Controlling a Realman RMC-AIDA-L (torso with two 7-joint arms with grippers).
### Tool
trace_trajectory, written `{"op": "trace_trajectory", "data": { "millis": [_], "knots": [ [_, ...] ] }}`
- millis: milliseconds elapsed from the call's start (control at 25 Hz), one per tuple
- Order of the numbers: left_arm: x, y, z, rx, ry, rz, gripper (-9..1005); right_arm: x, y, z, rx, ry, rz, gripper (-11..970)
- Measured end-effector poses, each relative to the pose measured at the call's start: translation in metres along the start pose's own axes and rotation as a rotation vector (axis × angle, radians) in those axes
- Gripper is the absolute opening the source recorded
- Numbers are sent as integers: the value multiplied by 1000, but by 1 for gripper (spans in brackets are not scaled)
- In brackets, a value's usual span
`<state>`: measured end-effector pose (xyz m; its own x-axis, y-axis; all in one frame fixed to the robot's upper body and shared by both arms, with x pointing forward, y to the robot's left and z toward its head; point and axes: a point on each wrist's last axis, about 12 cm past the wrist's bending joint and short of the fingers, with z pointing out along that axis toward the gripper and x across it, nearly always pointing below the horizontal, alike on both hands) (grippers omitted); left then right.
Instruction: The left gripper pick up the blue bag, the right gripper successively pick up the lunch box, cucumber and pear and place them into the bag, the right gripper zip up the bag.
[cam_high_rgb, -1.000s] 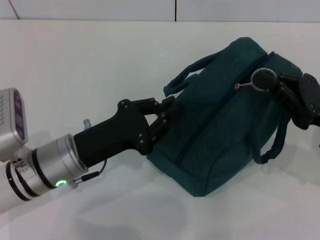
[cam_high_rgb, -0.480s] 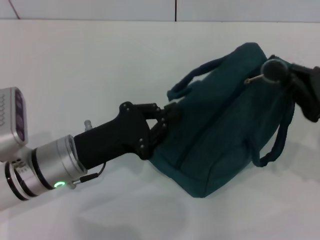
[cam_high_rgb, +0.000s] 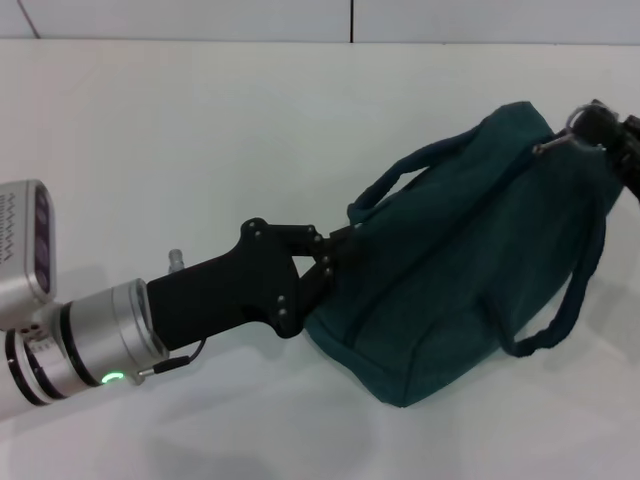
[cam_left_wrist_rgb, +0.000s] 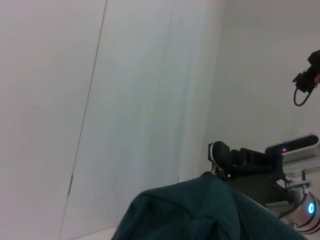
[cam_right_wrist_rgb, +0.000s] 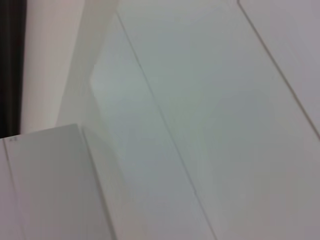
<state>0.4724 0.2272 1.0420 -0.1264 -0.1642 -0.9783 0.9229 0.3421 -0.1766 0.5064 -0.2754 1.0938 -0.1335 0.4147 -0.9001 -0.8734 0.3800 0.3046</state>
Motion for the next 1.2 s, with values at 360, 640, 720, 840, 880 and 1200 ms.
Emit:
{"op": "trace_trajectory", "data": {
  "millis": [360,640,720,840,880,1200],
  "knots": [
    [-1,0,-11,-16,5,15,54,-1,-1,-18,71,-13,-6,40],
    [-1,0,-14,-28,6,15,61,0,0,-28,100,-4,-4,40],
    [-1,0,-15,-30,5,14,69,0,0,-31,110,-1,-3,41],
    [-1,1,-16,-34,5,11,79,1,0,-36,125,3,-3,41],
    [-2,1,-16,-35,4,9,83,0,0,-38,129,5,-4,41],
    [-3,3,-14,-38,-4,11,112,0,2,-41,125,-7,-2,42]
  ]
}}
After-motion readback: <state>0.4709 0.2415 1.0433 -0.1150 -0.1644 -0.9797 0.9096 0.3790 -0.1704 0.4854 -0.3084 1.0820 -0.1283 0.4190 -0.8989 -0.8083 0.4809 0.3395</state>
